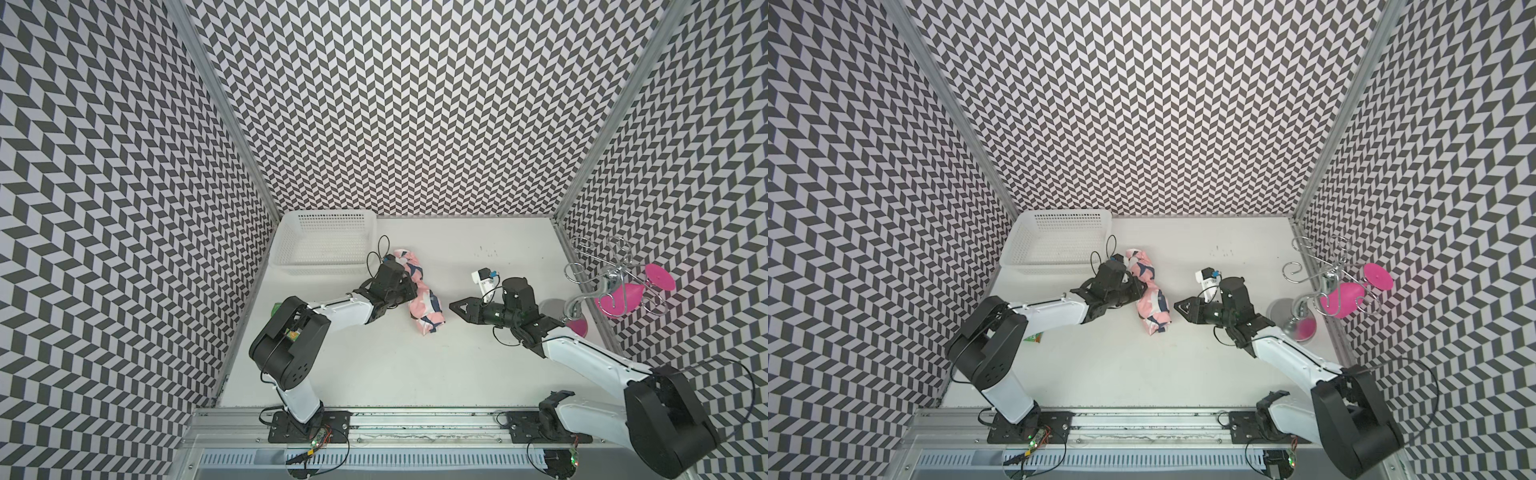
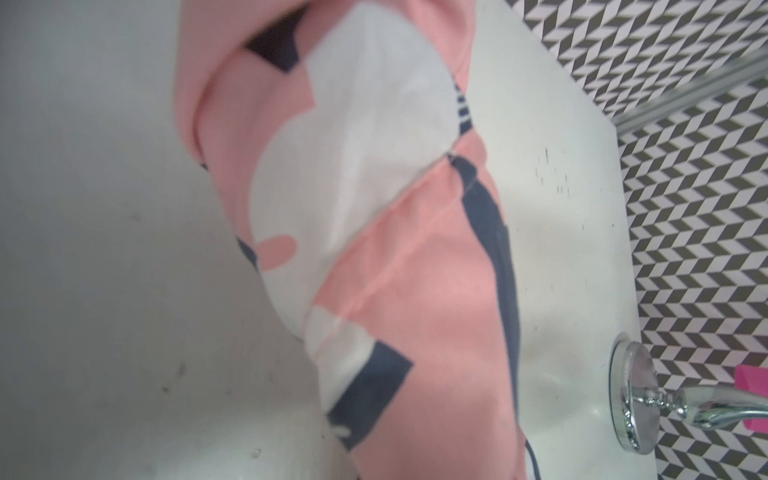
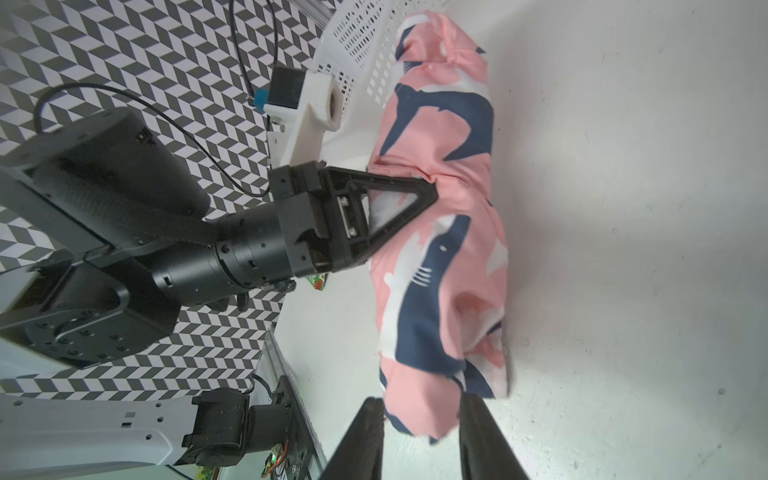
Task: Roll up the shorts
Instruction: Pick up the shorts from the center of the board, then place the shorts in the bin.
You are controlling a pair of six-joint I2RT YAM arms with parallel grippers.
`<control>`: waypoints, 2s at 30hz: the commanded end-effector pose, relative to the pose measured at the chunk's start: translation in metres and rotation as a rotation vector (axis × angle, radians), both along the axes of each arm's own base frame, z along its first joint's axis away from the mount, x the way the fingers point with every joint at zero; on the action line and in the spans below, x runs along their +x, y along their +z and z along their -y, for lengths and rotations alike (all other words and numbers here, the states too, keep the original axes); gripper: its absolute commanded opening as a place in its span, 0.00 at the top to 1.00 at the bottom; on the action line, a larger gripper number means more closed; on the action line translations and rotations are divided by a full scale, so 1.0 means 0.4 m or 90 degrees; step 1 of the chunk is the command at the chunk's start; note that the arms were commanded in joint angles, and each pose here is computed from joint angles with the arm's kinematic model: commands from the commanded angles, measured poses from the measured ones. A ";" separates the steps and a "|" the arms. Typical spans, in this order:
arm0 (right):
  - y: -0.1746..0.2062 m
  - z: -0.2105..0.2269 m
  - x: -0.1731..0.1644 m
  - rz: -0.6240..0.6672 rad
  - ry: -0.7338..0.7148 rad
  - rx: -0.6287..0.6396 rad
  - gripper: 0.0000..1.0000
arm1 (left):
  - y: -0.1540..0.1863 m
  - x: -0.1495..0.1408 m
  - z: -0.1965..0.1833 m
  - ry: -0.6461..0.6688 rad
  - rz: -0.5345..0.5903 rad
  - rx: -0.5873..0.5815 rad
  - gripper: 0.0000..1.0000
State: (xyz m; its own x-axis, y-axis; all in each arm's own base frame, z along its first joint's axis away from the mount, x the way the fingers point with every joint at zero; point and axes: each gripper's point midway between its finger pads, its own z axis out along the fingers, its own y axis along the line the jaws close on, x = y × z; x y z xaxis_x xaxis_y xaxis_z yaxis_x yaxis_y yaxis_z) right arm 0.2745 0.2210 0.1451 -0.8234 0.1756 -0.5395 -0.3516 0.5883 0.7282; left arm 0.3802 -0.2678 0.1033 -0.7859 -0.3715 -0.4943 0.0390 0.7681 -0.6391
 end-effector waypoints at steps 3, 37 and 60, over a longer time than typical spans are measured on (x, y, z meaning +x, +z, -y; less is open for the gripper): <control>0.007 0.017 0.008 0.022 -0.022 -0.008 0.66 | 0.195 0.077 -0.046 0.020 0.082 -0.072 1.00; 0.070 0.038 0.004 0.065 -0.042 -0.009 0.66 | 0.158 0.348 -0.750 0.633 0.185 -0.190 1.00; 0.152 0.056 0.039 0.108 -0.078 -0.002 0.65 | -0.067 0.365 -0.720 0.658 -0.119 -0.105 0.54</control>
State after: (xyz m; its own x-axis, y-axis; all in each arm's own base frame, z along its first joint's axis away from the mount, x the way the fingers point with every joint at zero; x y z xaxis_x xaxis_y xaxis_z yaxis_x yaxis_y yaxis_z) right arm 0.2813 0.2015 0.1808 -0.7506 0.2404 -0.6155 -0.3556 0.6380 0.6830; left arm 0.5498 0.0223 0.1266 -0.0431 -0.9463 -0.3203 -0.5519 0.2898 -0.7819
